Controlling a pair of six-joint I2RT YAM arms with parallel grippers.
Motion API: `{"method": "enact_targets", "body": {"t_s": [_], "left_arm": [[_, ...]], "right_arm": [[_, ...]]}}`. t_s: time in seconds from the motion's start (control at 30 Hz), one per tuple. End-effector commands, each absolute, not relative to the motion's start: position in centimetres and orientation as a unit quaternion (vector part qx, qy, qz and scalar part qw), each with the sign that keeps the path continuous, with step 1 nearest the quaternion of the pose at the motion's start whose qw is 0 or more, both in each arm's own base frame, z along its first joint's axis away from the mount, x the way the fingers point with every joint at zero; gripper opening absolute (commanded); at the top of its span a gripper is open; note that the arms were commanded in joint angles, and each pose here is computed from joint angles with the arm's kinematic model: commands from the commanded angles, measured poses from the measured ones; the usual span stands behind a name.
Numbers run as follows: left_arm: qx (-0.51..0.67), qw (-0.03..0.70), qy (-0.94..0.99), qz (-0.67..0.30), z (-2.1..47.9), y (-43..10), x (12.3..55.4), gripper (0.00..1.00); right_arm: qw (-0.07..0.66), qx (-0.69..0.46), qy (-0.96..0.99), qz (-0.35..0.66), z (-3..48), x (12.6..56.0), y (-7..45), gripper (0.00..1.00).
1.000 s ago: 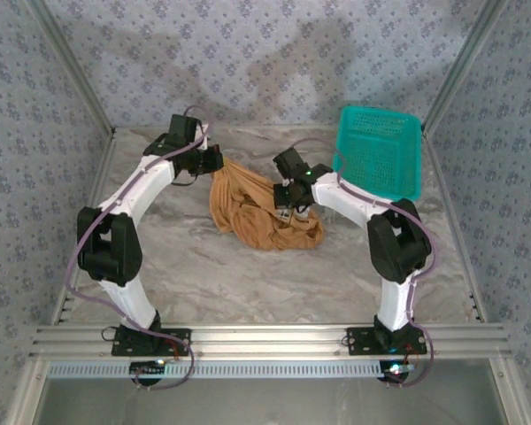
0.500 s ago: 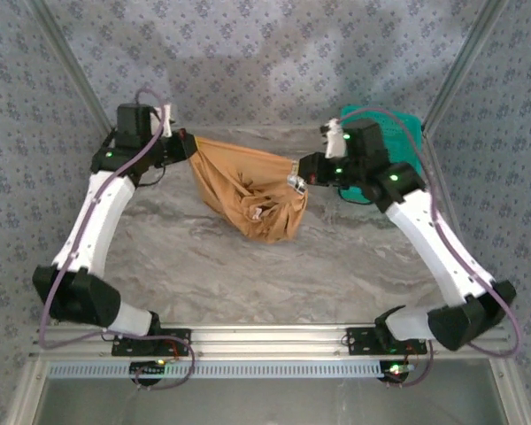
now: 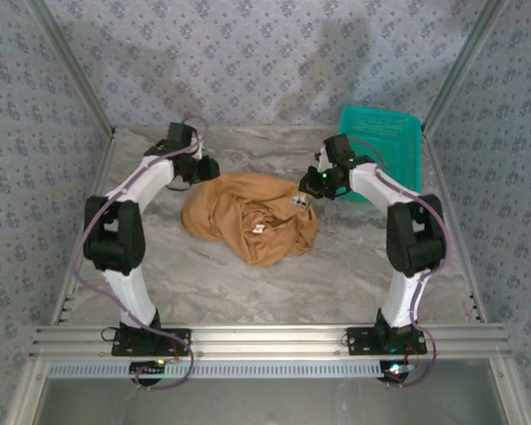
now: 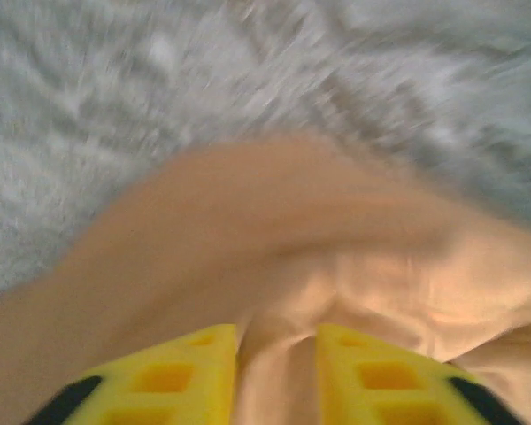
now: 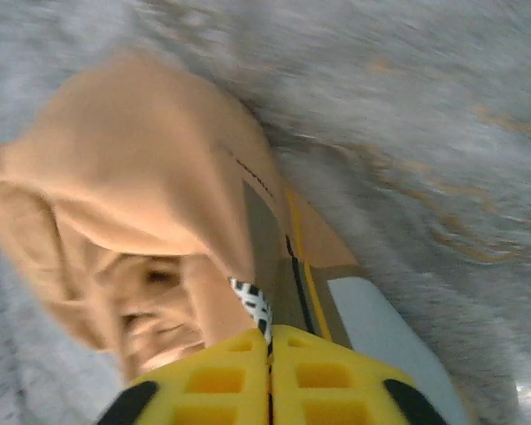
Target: Fold the inside-out t-shirt
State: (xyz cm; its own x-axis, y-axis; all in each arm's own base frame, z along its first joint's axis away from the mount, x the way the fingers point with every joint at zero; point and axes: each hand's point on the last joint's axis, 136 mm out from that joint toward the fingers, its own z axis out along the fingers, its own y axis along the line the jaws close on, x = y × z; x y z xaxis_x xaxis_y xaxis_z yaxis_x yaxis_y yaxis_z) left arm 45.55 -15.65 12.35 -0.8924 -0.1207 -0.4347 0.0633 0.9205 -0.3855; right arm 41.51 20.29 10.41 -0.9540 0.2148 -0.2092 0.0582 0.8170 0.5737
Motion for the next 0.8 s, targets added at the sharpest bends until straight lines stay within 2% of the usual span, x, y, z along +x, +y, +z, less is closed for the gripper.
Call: {"method": "enact_targets", "body": {"t_s": [0.0,0.07,0.1,0.2,0.37,0.6,0.77], "left_arm": [[0.055,0.308,0.938,-0.148,18.0,-17.0,44.6,0.41],[0.066,0.303,0.94,-0.143,18.1,-17.3,42.8,0.44],[0.06,0.294,0.943,-0.146,17.8,-17.1,41.8,0.44],[0.024,0.268,0.951,-0.154,16.3,-16.0,39.0,0.46],[-0.049,0.23,0.956,-0.173,12.9,-13.8,36.2,0.53],[-0.13,0.214,0.949,-0.193,9.3,-10.5,36.6,0.61],[-0.146,0.189,0.948,-0.213,5.9,-11.2,37.7,0.62]], "right_arm": [[0.196,0.078,0.951,0.227,14.3,43.0,18.5,0.49],[0.211,0.076,0.959,0.17,14.8,41.6,17.2,0.6],[0.22,0.071,0.961,0.153,15.3,40.9,17.0,0.61],[0.233,0.038,0.961,0.146,15.8,38.1,19.1,0.61],[0.206,-0.022,0.959,0.192,14.0,35.4,26.5,0.55],[0.144,-0.062,0.967,0.199,8.8,34.8,33.2,0.56],[0.116,-0.053,0.974,0.189,5.8,35.0,34.9,0.55]]}}
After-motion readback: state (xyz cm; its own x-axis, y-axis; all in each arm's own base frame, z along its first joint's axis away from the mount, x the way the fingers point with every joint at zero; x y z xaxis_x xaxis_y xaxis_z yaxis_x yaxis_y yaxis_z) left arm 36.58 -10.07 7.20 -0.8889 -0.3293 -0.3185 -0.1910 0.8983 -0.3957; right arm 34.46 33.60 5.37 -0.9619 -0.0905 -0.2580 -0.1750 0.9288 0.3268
